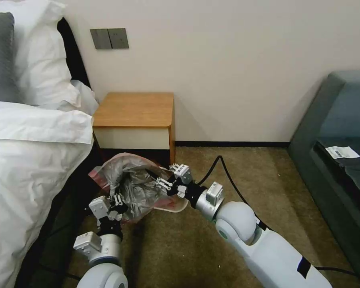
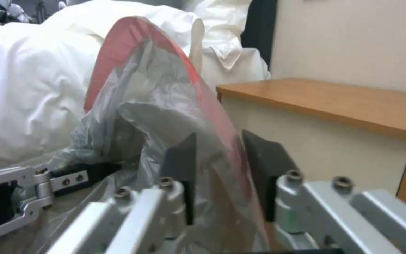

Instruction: Pick up the garbage bag from the table and place it over the trash can.

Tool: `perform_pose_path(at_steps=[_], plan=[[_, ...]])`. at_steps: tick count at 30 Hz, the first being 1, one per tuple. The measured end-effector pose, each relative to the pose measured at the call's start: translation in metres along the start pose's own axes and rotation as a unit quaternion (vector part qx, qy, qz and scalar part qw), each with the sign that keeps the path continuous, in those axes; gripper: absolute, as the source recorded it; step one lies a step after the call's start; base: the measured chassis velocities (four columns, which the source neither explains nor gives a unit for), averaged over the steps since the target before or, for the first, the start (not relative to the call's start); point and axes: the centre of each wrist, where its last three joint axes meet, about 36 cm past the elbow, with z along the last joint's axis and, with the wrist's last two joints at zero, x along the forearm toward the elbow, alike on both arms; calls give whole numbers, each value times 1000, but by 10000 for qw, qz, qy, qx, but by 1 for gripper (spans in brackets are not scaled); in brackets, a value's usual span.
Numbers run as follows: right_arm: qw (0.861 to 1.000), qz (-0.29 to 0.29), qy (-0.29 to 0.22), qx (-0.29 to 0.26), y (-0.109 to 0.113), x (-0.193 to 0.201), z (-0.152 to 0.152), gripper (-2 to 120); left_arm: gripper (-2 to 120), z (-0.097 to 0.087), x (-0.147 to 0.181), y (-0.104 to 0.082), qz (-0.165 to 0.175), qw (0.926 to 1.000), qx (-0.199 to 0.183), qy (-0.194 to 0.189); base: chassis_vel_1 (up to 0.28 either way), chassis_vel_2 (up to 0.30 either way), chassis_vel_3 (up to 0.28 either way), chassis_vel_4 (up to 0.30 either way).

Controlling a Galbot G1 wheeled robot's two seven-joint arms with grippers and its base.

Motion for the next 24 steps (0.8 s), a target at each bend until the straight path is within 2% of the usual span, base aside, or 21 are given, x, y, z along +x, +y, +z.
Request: perform_pose_path(at_steps=[1, 2, 5, 7, 17, 24], plan=[[10000, 1, 0, 4, 0, 0, 0, 18, 9, 0, 0, 0, 1, 10000, -1, -5, 0, 0, 0, 0], [10000, 1, 0, 4, 0, 0, 0, 18, 9, 0, 0, 0, 1, 10000, -1, -5, 0, 0, 0, 0], [10000, 19, -14, 33, -1, 1, 0, 5, 9, -1, 0, 0, -1, 10000, -5, -9, 0, 0, 0, 0], [10000, 25, -25, 45, -1, 2, -1, 0, 9, -1, 0, 0, -1, 10000, -5, -12, 0, 0, 0, 0], [9998, 161, -68, 127, -12, 6, -5, 0, 9, -3, 4, -2, 25, 10000, -30, -23, 0, 0, 0, 0], [9991, 251, -50, 337, -39, 8, -18, 0, 9, -4, 15, -2, 144, 9995, -256, -125, 0, 0, 0, 0]])
